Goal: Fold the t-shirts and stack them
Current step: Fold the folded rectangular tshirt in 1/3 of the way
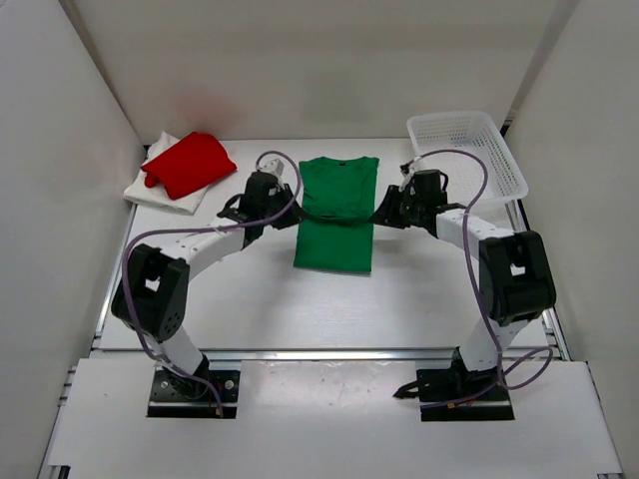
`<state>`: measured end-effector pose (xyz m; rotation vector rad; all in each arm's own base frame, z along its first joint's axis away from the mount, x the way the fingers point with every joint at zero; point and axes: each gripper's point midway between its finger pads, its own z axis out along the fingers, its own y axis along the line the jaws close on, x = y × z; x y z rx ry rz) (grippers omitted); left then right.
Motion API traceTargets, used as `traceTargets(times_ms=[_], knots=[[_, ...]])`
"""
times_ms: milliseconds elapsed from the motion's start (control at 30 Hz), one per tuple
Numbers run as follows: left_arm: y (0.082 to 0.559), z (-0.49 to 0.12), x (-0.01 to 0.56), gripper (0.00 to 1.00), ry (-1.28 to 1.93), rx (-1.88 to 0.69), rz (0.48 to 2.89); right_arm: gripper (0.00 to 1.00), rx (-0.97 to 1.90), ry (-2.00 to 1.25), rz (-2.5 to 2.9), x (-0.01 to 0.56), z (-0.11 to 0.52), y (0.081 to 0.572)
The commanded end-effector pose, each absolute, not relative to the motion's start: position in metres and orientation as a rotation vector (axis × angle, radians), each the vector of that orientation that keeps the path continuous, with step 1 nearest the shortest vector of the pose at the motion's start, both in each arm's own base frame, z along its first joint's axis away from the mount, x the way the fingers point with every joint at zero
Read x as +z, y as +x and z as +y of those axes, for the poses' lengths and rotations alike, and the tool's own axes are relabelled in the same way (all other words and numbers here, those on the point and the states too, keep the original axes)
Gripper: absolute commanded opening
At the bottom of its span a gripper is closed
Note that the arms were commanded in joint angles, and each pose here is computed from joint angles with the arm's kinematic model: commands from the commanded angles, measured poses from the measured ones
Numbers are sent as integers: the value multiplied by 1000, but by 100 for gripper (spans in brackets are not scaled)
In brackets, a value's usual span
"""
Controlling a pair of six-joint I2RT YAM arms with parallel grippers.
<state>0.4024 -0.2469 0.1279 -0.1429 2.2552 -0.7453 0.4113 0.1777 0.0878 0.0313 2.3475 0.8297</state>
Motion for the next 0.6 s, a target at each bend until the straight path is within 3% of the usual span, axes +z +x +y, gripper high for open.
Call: traceTargets(times_ms=[0,100,367,567], knots=[[366,-267,107,23,-68,-800,2287,11,825,-86,2282,95,201,398],[351,-270,78,21,-81,-820,2336,0,888,-183,2304,87,231,392],[321,-255,38,20,-96,-810,2428,0,915,-212,2311,73,254,453],[302,-246,53,25,-87,-838,2388,0,968,-138,2317,67,249,475]])
